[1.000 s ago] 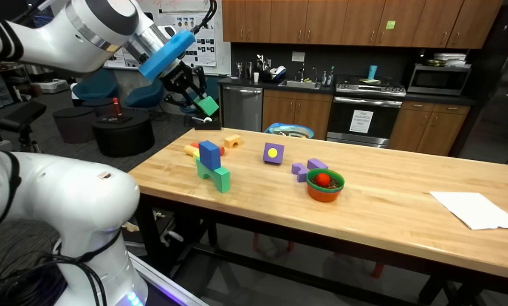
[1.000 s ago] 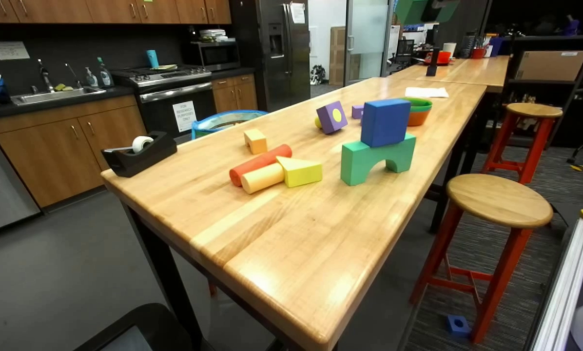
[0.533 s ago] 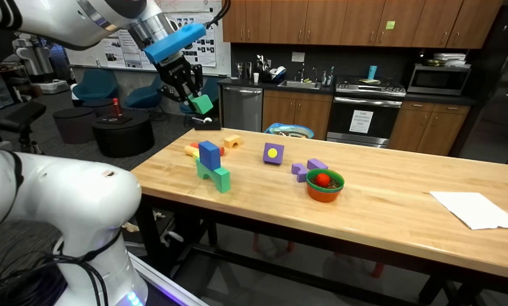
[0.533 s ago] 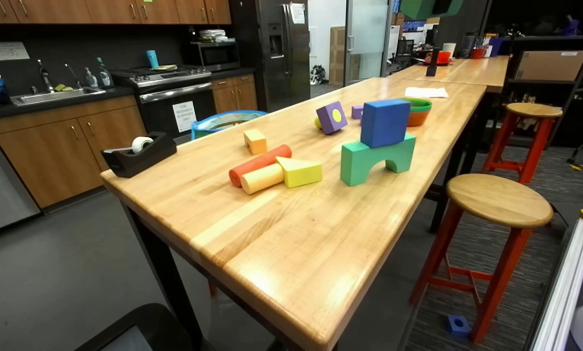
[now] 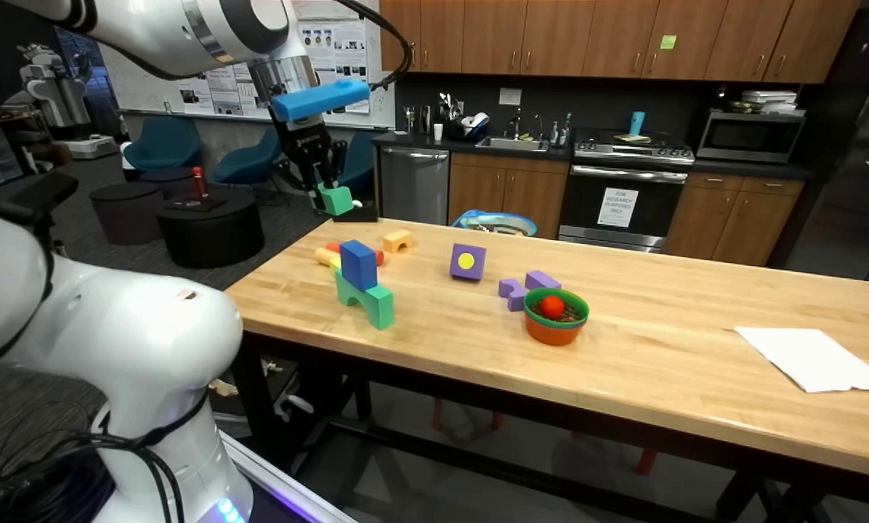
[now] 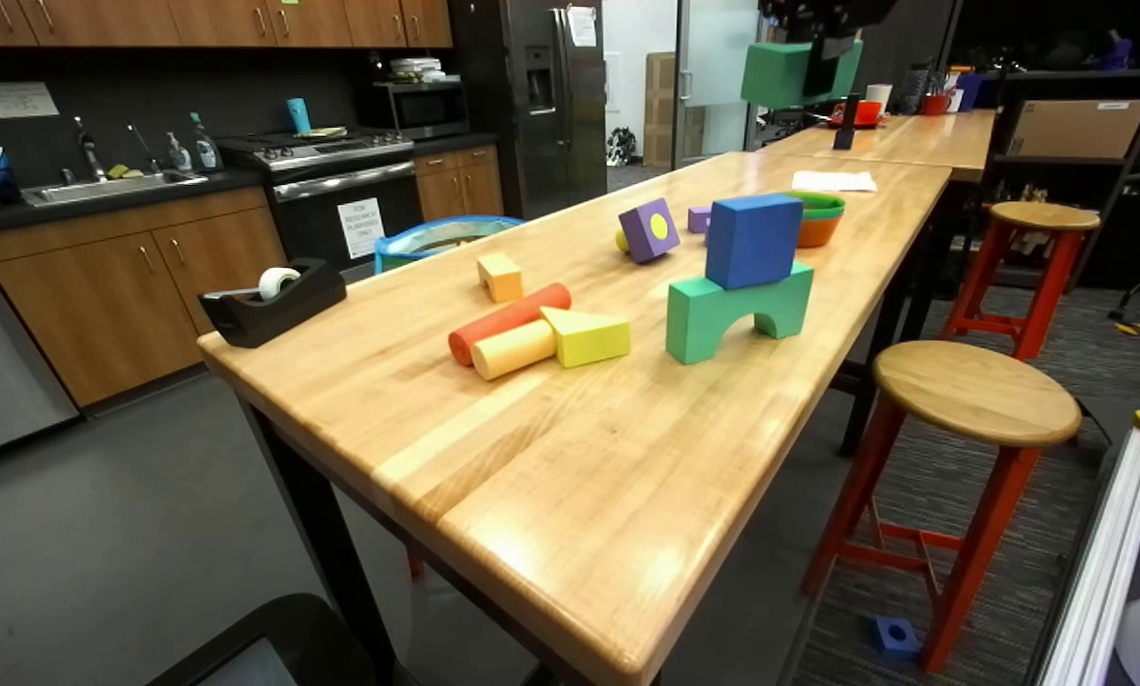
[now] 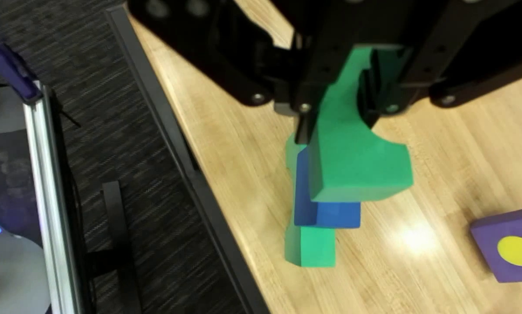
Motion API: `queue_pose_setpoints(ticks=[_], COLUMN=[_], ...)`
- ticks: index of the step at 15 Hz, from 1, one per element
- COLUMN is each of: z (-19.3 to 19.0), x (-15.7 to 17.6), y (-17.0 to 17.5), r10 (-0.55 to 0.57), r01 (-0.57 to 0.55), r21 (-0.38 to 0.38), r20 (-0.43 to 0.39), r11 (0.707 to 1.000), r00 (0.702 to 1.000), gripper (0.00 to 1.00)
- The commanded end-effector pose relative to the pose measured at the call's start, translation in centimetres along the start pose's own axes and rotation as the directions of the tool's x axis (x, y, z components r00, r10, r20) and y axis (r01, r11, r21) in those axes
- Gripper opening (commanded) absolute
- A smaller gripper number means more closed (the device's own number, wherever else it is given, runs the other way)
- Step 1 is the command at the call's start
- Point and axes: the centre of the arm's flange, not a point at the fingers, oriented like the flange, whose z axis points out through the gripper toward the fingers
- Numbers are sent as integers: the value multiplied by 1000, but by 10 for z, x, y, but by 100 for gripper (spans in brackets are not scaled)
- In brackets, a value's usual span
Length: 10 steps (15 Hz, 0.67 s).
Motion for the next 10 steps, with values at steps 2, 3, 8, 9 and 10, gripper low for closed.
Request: queue_pose_setpoints(ticks=[2,3,8,9,10], z=[8,12,23,26,29], x=[17,17,10,10,9], y=[18,20,31,34,36], r10=[38,68,128,136,143], r01=[-37,-67,-126,-134,-141], r21=[45,51,66,68,70], r20=[-18,-17,-29,-30,-29], r11=[998,996,990,989,988], r00=[999,998,991,990,989], gripper=[6,6,6,6,6])
